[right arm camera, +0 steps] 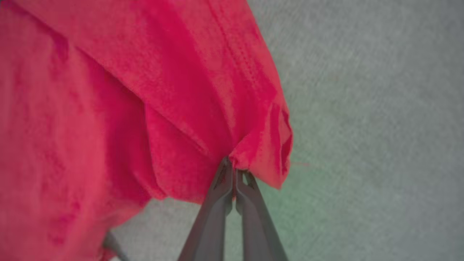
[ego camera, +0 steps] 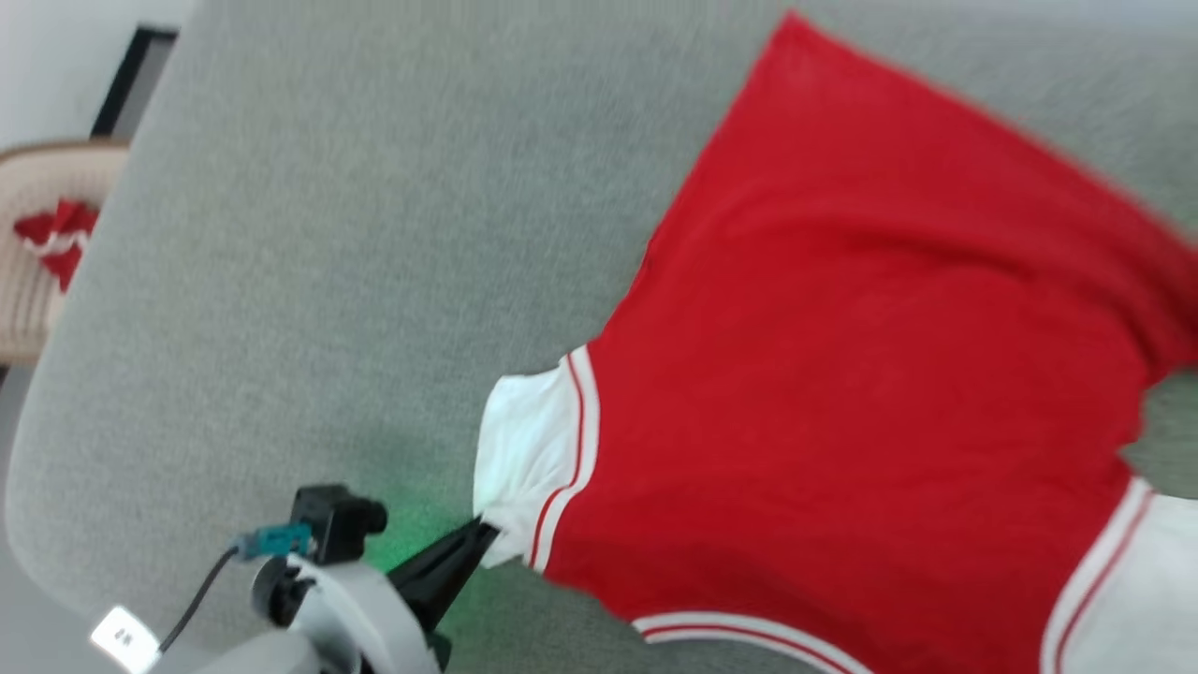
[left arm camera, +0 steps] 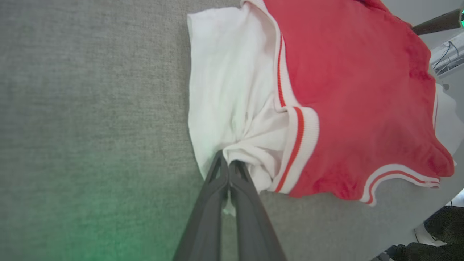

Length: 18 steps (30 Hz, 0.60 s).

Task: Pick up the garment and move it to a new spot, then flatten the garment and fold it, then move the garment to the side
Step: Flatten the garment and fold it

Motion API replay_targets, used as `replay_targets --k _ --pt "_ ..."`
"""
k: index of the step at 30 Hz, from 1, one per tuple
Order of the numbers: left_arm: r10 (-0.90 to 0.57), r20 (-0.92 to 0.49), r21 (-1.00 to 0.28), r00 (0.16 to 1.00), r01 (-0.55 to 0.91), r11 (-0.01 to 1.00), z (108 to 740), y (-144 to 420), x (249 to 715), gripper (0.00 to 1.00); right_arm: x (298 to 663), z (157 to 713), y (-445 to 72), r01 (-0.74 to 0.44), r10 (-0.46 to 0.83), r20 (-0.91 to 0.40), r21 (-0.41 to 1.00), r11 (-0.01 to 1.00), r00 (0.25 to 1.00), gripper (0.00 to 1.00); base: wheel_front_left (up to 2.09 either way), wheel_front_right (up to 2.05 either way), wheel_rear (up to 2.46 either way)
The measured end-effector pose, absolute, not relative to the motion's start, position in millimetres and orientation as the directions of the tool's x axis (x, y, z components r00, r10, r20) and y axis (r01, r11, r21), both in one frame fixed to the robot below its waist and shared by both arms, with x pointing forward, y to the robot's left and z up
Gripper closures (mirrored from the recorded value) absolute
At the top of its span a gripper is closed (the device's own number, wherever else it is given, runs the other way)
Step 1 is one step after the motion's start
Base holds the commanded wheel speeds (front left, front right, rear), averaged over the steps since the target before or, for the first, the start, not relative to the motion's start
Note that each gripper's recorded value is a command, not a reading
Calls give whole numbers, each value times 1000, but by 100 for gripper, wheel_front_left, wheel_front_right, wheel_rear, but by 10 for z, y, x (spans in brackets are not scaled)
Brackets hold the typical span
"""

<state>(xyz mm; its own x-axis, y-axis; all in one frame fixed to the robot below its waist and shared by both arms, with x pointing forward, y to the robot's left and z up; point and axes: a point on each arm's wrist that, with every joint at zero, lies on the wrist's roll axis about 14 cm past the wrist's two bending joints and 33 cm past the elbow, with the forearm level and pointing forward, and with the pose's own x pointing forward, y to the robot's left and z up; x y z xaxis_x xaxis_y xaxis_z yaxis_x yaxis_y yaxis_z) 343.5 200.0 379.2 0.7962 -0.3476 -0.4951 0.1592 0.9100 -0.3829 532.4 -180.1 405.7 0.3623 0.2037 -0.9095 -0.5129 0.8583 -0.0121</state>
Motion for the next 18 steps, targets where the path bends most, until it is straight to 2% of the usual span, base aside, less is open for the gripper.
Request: replay_targets --k 9,15,18 --pt "-383 -441 -365 812 228 903 4031 1904 3497 100 4128 4073 -2130 -544 246 -940 82 835 237 100 0 0 0" --pt "-426 -429 -363 797 280 889 4073 1752 3571 100 3423 3939 -2193 -517 284 -944 162 841 167 100 0 0 0" --pt "-442 -428 -364 788 297 883 4076 1697 3598 100 3035 3830 -2118 -507 312 -944 221 833 102 100 0 0 0"
